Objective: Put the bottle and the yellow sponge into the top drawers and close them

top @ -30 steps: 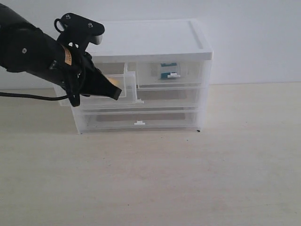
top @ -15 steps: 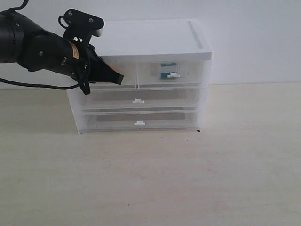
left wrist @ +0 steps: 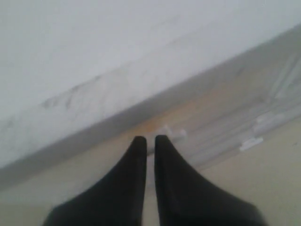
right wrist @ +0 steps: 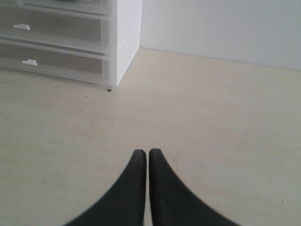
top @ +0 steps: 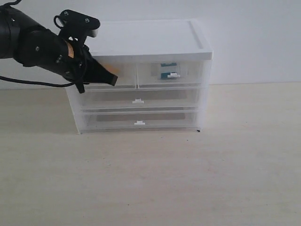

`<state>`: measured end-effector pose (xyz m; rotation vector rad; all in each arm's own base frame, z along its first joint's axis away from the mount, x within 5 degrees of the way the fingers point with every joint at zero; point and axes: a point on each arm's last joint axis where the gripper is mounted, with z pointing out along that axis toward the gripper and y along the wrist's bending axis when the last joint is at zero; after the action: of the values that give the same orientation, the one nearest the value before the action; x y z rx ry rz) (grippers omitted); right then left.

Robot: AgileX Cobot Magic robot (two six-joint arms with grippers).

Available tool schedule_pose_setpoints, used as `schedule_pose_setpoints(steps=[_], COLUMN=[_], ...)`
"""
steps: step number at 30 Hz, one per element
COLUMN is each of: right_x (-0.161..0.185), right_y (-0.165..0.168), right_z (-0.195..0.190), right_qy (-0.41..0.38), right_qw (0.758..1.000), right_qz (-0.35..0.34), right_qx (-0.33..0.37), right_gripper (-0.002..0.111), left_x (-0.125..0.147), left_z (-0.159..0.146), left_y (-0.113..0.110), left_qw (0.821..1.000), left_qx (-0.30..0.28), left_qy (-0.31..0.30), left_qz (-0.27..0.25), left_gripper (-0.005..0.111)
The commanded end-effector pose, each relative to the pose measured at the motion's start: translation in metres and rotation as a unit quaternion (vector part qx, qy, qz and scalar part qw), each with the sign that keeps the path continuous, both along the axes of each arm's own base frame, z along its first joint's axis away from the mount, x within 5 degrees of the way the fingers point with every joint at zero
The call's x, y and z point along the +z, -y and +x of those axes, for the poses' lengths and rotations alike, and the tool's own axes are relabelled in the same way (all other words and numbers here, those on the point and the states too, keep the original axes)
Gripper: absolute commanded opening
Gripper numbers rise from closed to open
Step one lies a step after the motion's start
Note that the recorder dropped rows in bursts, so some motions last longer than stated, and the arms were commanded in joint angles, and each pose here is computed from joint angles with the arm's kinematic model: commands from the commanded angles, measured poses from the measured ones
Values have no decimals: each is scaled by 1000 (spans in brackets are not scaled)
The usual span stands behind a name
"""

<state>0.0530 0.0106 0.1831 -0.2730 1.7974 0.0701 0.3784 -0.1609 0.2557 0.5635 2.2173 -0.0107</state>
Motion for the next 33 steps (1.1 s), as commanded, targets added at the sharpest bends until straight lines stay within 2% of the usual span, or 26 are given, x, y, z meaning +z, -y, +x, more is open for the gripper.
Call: schedule_pose_setpoints(steps=[1, 5, 12, 18, 24, 30, 33], right_x=[1, 1, 1, 1, 1, 1, 1], right_y=[0, 0, 0, 0, 0, 0, 0], right_z=[0, 0, 0, 0, 0, 0, 0], right_qy=[5, 5, 5, 5, 5, 5, 5], right_qw=[1000, 1000, 1000, 1000, 1000, 1000, 1000], right_qz=[2, 2, 2, 2, 2, 2, 2], right_qx=[-3, -3, -3, -3, -3, -3, -3], right_gripper=[0, 0, 0, 0, 0, 0, 0], left_x=[21, 37, 51, 42, 30, 22, 27], left_z=[-17, -32, -61, -102, -143, -180, -193], left_y=[-10, -17, -35, -48, -66, -84, -90], left_qw=[999, 997, 989, 986, 980, 978, 981], left_qx=[23, 39, 67, 68, 113, 122, 120], left_qy=[-30, -51, -115, -147, -164, -170, -155], left_qz=[28, 30, 70, 37, -5, -5, -10], left_gripper=[5, 5, 5, 5, 5, 5, 5])
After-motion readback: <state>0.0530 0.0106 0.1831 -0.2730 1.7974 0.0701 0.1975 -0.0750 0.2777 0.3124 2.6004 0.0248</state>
